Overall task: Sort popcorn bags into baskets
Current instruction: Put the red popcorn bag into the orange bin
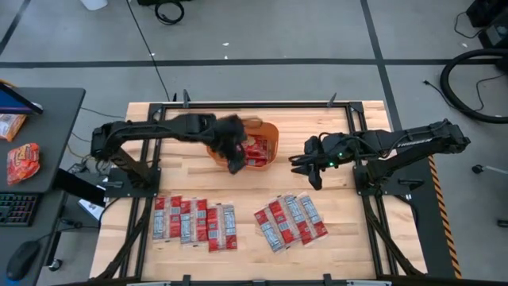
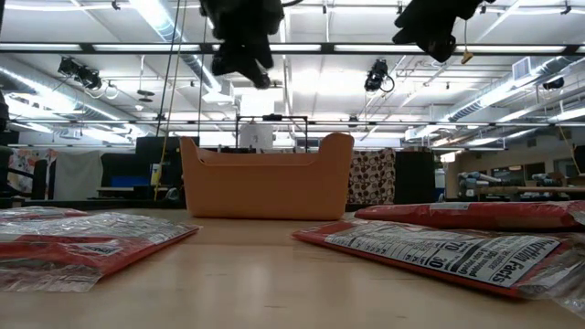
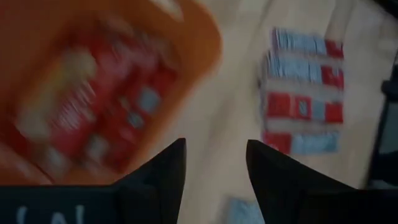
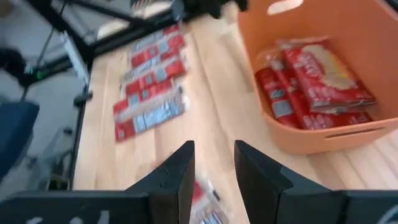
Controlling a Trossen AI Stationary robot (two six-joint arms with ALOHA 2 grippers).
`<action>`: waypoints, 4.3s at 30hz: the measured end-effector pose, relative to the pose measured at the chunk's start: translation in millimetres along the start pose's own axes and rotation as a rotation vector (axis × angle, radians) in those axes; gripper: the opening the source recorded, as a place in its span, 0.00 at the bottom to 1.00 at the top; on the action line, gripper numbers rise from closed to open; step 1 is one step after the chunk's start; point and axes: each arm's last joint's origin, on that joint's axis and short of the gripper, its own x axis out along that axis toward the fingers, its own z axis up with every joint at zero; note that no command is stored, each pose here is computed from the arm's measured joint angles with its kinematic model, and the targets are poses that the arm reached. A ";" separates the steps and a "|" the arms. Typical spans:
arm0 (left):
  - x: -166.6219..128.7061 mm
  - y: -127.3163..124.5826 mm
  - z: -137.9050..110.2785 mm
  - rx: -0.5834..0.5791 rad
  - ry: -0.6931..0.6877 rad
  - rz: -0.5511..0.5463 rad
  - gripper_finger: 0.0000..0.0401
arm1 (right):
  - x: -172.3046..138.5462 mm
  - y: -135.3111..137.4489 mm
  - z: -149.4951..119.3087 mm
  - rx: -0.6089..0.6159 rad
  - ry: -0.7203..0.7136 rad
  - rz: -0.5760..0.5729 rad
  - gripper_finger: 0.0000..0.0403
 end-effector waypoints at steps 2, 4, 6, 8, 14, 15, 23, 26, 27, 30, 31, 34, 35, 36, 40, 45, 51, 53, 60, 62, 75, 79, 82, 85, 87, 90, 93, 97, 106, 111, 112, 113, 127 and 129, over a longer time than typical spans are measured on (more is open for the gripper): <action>1.5 -14.3 -11.7 -0.037 0.056 -0.001 0.43 | 0.0 -0.6 -2.1 -0.041 0.023 -0.003 0.29; 6.1 -28.7 -25.1 -0.045 0.092 0.008 0.43 | -0.1 -1.1 -3.6 -0.077 0.038 -0.008 0.29; 12.0 -40.6 -40.7 -0.048 0.132 0.037 0.43 | -0.1 -1.5 -4.5 -0.089 0.047 -0.011 0.29; 12.4 -51.7 -55.8 -0.040 0.187 0.066 0.43 | -0.1 -1.6 -4.6 -0.090 0.049 -0.012 0.29; 18.7 -72.4 -94.2 -0.065 0.312 0.099 0.43 | 0.0 -0.4 -2.2 -0.086 0.023 -0.001 0.29; 20.9 -74.3 -98.3 -0.077 0.321 0.089 0.43 | 0.0 0.1 -2.3 -0.088 0.023 0.001 0.29; 60.4 -86.3 -113.2 -0.145 0.140 -0.093 0.43 | 23.6 4.8 -24.5 -0.104 0.217 0.089 0.29; 73.4 -90.9 -109.8 -0.172 0.046 -0.138 0.43 | 35.0 6.3 -41.8 -0.068 0.317 0.105 0.30; 78.2 -92.2 -108.9 -0.185 0.032 -0.139 0.43 | 38.4 6.2 -48.6 -0.055 0.347 0.107 0.30; 93.8 -94.7 -108.5 -0.226 0.026 -0.121 0.43 | 48.9 3.6 -68.3 -0.015 0.422 0.094 0.32; 98.8 -97.0 -107.0 -0.228 0.019 -0.128 0.43 | 50.9 2.5 -74.7 0.005 0.443 0.086 0.34; 112.4 -107.6 -101.0 -0.232 0.003 -0.149 0.43 | 53.9 -1.1 -91.7 0.078 0.498 0.072 0.38; 117.7 -111.6 -99.2 -0.227 -0.008 -0.152 0.43 | 54.0 -1.9 -97.4 0.099 0.514 0.066 0.40; 123.0 -115.5 -97.4 -0.223 -0.018 -0.153 0.43 | 54.1 -2.8 -103.1 0.118 0.533 0.063 0.41; 146.5 -129.5 -92.6 -0.196 -0.021 -0.143 0.43 | 58.8 -3.3 -121.4 0.183 0.530 0.074 0.49; 175.6 -140.0 -89.4 -0.196 -0.031 -0.179 0.43 | 65.1 -3.3 -136.9 0.284 0.460 0.113 0.57; 199.7 -144.8 -87.6 -0.197 -0.087 -0.188 0.43 | 73.6 -2.8 -149.0 0.268 0.422 0.128 0.60; 201.4 -145.5 -90.0 -0.159 -0.092 -0.169 0.43 | 79.9 -3.2 -152.9 0.254 0.430 0.125 0.60; 200.9 -147.9 -93.4 -0.115 -0.050 -0.195 0.46 | 100.4 0.0 -161.2 0.226 0.423 0.153 0.59; 200.9 -148.0 -94.0 -0.127 -0.043 -0.196 0.45 | 106.3 0.5 -162.6 0.222 0.410 0.161 0.59; 210.3 -144.4 -99.8 -0.183 -0.026 -0.149 0.44 | 131.3 5.5 -158.5 0.262 0.293 0.310 0.56; 211.5 -143.4 -97.4 -0.186 -0.054 -0.143 0.44 | 125.0 12.0 -147.5 0.269 0.268 0.406 0.54; 211.7 -143.1 -97.0 -0.187 -0.063 -0.138 0.44 | 119.7 14.9 -142.4 0.274 0.239 0.419 0.52; 211.9 -143.2 -96.8 -0.187 -0.083 -0.127 0.44 | 119.3 13.2 -142.5 0.267 0.206 0.352 0.50; 212.0 -143.3 -96.5 -0.189 -0.091 -0.125 0.44 | 121.8 9.9 -145.0 0.265 0.200 0.297 0.47; 212.3 -142.9 -95.5 -0.200 -0.096 -0.127 0.44 | 124.6 5.8 -147.5 0.269 0.209 0.260 0.41; 210.7 -141.8 -92.4 -0.235 -0.088 -0.149 0.44 | 125.1 4.8 -148.0 0.271 0.225 0.269 0.31; 187.1 -146.1 -82.2 -0.195 -0.100 -0.203 0.44 | 122.6 4.5 -145.7 0.278 0.260 0.320 0.16; 99.1 -142.9 -67.0 -0.074 -0.112 -0.176 0.44 | 99.1 10.8 -116.5 0.164 0.263 0.296 0.06; 63.0 -134.4 -71.2 -0.044 -0.118 -0.076 0.42 | 81.8 20.7 -77.6 0.030 0.279 0.187 0.06; 55.8 -133.2 -70.8 -0.036 -0.134 -0.064 0.41 | 77.8 22.0 -69.2 0.007 0.279 0.158 0.06; 49.1 -131.7 -71.6 -0.024 -0.145 -0.043 0.40 | 75.2 23.1 -60.7 -0.011 0.276 0.132 0.06; -19.7 -106.1 -68.5 -0.062 -0.266 0.061 0.31 | 63.9 13.6 25.9 -0.195 0.172 0.061 0.07; -28.8 -101.5 -66.3 -0.084 -0.276 0.047 0.34 | 60.8 11.7 28.7 -0.209 0.188 0.095 0.07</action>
